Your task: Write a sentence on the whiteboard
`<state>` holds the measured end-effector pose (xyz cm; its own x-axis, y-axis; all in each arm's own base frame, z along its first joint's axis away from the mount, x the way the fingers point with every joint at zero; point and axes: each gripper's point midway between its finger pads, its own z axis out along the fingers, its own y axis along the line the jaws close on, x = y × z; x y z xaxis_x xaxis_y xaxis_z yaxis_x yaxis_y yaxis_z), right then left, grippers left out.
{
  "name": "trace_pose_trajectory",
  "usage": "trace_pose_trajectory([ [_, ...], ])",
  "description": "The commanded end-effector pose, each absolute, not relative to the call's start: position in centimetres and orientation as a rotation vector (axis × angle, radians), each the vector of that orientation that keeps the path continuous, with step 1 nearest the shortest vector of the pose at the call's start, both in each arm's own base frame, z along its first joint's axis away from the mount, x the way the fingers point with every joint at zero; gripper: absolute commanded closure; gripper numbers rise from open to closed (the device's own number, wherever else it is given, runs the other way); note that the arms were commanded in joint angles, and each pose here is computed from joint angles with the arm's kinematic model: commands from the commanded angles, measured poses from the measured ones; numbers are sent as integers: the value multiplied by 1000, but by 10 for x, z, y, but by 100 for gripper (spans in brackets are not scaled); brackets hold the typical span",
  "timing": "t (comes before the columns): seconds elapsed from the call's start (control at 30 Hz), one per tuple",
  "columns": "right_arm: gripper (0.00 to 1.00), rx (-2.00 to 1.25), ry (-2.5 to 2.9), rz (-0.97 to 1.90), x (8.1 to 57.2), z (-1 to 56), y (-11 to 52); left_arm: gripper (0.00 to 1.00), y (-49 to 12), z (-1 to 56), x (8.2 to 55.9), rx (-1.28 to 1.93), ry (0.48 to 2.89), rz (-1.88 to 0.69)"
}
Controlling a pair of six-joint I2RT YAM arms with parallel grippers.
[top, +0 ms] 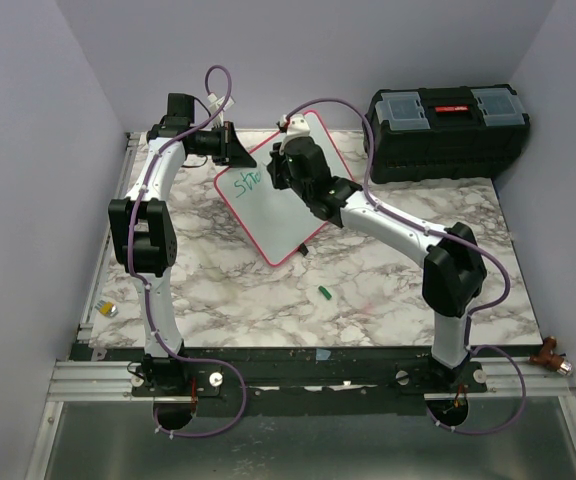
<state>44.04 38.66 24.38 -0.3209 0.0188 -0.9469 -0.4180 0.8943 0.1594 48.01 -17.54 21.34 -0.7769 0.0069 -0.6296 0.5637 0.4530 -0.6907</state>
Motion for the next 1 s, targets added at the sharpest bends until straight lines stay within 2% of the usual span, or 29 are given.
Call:
trace_pose_trajectory([
  [0.0, 99, -301, 1865, 471, 445, 234, 392, 100, -188, 215, 470, 581, 2111, -1327],
  [0.53, 99, -300, 1939, 468, 427, 205, 377, 100, -189, 216, 470, 583, 2110, -1327],
  [0.97, 100, -295, 1919, 501, 428, 217, 383, 100, -188, 215, 470, 582, 2110, -1327],
])
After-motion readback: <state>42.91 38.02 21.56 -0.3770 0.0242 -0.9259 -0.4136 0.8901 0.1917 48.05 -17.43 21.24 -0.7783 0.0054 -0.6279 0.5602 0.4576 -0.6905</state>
